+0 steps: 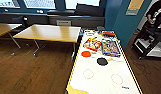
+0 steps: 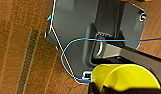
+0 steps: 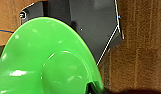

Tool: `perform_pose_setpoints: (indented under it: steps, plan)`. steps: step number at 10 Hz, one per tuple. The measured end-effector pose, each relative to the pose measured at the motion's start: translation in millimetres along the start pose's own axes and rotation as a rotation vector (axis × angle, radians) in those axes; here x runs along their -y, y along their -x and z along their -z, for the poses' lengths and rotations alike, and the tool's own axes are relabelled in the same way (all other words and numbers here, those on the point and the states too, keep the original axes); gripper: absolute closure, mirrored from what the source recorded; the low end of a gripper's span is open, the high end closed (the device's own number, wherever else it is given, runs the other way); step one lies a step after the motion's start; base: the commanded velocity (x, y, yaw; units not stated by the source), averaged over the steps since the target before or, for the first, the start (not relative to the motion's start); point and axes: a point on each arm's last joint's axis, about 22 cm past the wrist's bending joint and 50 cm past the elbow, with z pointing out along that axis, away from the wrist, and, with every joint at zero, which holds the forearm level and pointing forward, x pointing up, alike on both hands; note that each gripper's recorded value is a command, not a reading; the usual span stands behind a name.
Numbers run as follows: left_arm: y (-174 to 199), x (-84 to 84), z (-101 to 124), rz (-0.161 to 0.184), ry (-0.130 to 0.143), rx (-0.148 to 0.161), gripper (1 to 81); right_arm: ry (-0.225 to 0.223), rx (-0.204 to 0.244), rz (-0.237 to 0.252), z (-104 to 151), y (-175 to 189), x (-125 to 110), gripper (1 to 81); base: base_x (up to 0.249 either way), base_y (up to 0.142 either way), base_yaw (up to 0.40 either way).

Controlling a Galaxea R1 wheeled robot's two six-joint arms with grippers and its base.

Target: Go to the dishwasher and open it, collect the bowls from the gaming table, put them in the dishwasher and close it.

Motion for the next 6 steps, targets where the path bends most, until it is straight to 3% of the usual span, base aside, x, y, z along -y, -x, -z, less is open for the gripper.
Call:
perform_pose_setpoints:
  steps: [4,6]
  plan:
    - [4,22.2,-8,0.032,-0.031,-0.005,81.1,-0.008,-0.001,0.0,-3,0,6,81.1,0.0,0.0,0.0]
    - [8,21.7,-20,0.032,-0.038,-0.02,81.1,-0.009,0.0,0.003,-3,0,7,81.1,0.0,0.0,0.0]
